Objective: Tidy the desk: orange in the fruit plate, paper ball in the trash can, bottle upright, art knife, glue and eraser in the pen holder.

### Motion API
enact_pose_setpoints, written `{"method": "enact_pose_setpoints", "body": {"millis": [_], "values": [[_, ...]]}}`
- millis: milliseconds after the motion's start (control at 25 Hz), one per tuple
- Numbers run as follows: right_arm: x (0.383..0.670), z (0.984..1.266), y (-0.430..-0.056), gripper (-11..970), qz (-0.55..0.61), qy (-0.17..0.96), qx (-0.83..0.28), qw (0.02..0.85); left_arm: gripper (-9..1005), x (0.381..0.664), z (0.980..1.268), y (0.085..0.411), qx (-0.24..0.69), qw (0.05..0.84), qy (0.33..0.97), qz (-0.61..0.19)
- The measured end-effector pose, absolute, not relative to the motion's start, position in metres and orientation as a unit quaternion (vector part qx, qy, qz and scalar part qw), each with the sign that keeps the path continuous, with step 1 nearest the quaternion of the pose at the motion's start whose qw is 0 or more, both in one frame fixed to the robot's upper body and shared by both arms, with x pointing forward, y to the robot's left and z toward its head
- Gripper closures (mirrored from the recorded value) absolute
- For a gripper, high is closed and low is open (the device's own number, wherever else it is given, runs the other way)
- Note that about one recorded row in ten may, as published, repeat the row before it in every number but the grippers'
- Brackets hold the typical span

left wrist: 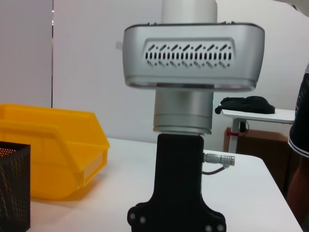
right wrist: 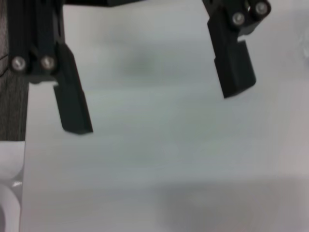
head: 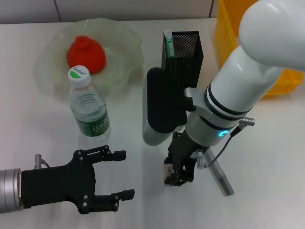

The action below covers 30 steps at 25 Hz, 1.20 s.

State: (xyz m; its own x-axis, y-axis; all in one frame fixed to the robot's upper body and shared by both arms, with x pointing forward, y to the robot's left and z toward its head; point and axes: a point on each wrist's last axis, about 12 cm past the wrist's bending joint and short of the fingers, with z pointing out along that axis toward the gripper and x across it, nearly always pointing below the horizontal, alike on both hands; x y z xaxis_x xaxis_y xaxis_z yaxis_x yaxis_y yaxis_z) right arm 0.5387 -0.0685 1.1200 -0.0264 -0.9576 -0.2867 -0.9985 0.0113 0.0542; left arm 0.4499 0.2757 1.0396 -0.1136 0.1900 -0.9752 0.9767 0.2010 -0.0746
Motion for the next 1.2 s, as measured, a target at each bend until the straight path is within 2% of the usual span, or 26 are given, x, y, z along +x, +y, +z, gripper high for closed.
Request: {"method": "enact_pose_setpoints", "body": {"millis": [80,160,280,480,600,720,920,1080,1200], "values": [[0.539,1.124,-0.068,524,0.126,0.707,-0.690,0.094,182,0.450,1.039,0.276,0.472,0.469,0.618,-0.419],[0.540,1.130,-0.068,532,0.133,0.709,-0.684,0.107,182,0.450,1.039,0.276,0.472,0.469,0.618,-0.418],[0.545,1.156,-0.076,545,0.146,0.728,-0.650,0.162,182,0.450,1.039,0.276,0.472,0.469,0.619,-0.418],[0.574,1.214,-0.128,549,0.143,0.776,-0.517,0.331,182,0.449,1.039,0.276,0.472,0.468,0.618,-0.420],[0.593,1.229,-0.154,548,0.138,0.790,-0.451,0.391,182,0.448,1.039,0.276,0.472,0.467,0.618,-0.421],[0.611,1.221,-0.163,548,0.140,0.805,-0.416,0.398,182,0.449,1.039,0.275,0.473,0.467,0.617,-0.421],[0.635,1.198,-0.155,548,0.140,0.821,-0.404,0.378,182,0.449,1.039,0.275,0.473,0.468,0.616,-0.421],[0.643,1.185,-0.148,549,0.141,0.832,-0.399,0.359,182,0.449,1.039,0.275,0.474,0.468,0.616,-0.422],[0.644,1.180,-0.147,502,0.140,0.836,-0.400,0.349,182,0.449,1.039,0.275,0.474,0.468,0.616,-0.422]]}}
